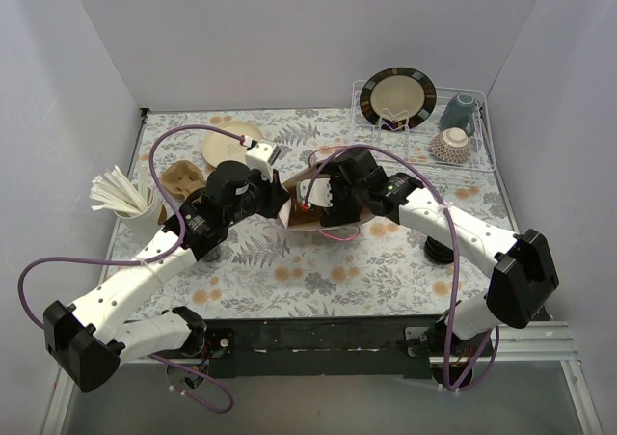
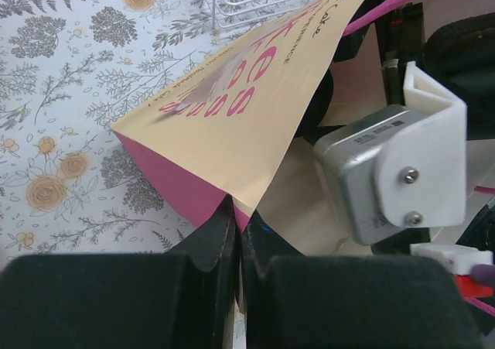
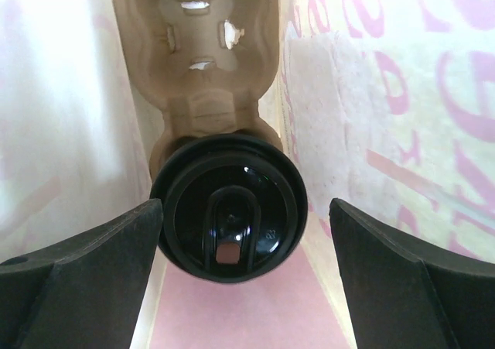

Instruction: Pack the takeout coffee

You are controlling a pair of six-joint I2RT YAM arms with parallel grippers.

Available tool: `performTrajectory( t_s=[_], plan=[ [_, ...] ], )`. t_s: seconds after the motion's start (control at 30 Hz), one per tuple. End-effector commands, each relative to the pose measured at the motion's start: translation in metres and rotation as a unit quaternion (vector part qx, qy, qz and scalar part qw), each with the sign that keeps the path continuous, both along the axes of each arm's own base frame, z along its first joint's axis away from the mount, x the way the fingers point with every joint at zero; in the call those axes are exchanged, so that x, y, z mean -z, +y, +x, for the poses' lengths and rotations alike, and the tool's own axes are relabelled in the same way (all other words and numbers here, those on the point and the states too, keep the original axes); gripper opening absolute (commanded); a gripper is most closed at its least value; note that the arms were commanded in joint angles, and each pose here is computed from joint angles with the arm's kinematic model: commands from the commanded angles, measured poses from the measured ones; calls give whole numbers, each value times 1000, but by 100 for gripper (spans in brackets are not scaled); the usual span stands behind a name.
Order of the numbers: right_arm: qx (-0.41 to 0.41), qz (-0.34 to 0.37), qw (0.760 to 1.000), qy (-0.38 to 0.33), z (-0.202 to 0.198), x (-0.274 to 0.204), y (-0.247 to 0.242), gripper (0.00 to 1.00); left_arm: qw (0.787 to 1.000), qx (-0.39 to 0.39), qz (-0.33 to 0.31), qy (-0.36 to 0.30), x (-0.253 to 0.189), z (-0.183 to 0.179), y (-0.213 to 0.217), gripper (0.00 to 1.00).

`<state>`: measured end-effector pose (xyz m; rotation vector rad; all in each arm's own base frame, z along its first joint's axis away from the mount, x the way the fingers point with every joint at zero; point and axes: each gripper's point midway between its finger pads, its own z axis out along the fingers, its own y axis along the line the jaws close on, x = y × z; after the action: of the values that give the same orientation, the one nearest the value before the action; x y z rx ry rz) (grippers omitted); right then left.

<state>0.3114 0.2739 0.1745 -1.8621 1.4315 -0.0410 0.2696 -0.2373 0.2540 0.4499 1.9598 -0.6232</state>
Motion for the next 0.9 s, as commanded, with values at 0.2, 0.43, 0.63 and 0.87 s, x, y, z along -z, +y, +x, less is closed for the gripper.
performTrajectory(
  t_s=[0.2, 0.43, 0.63, 0.87],
  plan=[
    [-26, 17, 999, 32, -25, -14, -2, 95, 1000, 9, -24, 12, -18, -3, -9, 0],
    [-24, 33, 998, 42, -27, -30, 3, 94, 1000, 7, -17, 10, -16, -1, -8, 0],
    [-8, 39, 999, 36, -21, -41, 4, 94, 1000, 10, -15, 7, -18, 0, -9, 0],
    [1, 44, 999, 27, -17, -45, 4, 91, 1000, 12, -12, 6, -18, -1, -9, 0]
  ],
)
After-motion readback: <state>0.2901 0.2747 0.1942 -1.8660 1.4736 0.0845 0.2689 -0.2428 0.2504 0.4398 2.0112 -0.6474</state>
